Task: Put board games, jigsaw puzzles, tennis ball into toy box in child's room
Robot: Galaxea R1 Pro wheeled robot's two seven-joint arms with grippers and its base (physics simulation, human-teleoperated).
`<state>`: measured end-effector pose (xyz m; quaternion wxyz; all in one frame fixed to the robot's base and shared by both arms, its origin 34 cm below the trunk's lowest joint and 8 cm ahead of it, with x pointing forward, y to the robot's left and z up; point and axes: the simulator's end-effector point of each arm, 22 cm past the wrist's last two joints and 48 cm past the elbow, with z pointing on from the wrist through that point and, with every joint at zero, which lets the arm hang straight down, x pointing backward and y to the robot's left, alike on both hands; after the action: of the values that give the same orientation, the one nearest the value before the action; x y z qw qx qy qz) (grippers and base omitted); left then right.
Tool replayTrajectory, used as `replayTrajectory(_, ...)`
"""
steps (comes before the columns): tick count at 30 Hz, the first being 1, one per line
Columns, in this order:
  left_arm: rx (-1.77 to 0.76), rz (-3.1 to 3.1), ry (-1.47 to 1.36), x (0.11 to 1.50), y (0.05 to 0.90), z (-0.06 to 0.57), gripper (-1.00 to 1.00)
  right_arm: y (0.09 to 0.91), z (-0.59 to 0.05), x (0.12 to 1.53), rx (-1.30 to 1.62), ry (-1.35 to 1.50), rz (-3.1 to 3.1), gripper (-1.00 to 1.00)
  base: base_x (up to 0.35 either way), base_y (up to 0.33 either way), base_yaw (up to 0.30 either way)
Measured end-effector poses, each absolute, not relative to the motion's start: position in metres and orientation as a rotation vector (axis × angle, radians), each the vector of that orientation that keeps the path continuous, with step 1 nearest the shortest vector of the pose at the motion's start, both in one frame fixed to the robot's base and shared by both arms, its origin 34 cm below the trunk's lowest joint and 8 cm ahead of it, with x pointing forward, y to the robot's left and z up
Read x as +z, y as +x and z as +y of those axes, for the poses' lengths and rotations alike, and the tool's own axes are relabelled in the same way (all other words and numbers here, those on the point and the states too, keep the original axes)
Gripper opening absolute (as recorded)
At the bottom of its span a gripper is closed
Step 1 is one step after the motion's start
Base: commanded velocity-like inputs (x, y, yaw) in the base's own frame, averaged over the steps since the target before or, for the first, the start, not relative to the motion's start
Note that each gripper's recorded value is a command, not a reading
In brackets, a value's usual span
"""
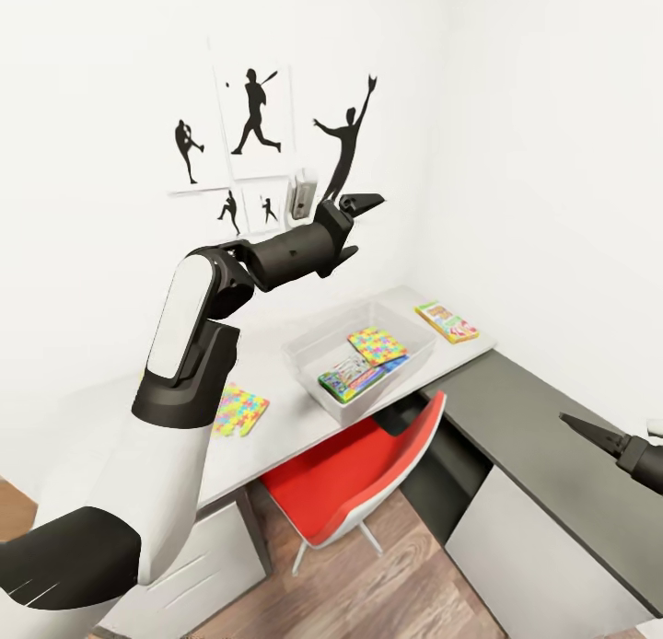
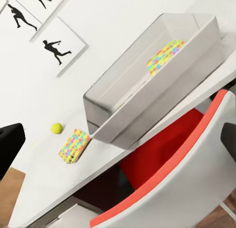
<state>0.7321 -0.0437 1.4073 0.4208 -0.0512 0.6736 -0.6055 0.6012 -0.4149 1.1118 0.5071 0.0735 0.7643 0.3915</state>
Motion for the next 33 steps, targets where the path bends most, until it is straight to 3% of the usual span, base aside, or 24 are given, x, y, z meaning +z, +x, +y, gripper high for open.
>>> replayTrajectory(33, -1.513, 1.669, -0.111, 1.422, 0.722, -0.043, 1.0, 0.598, -0.416, 1.125, 0.937, 0.163, 1.818, 1.0, 0.0, 0.0, 0.264)
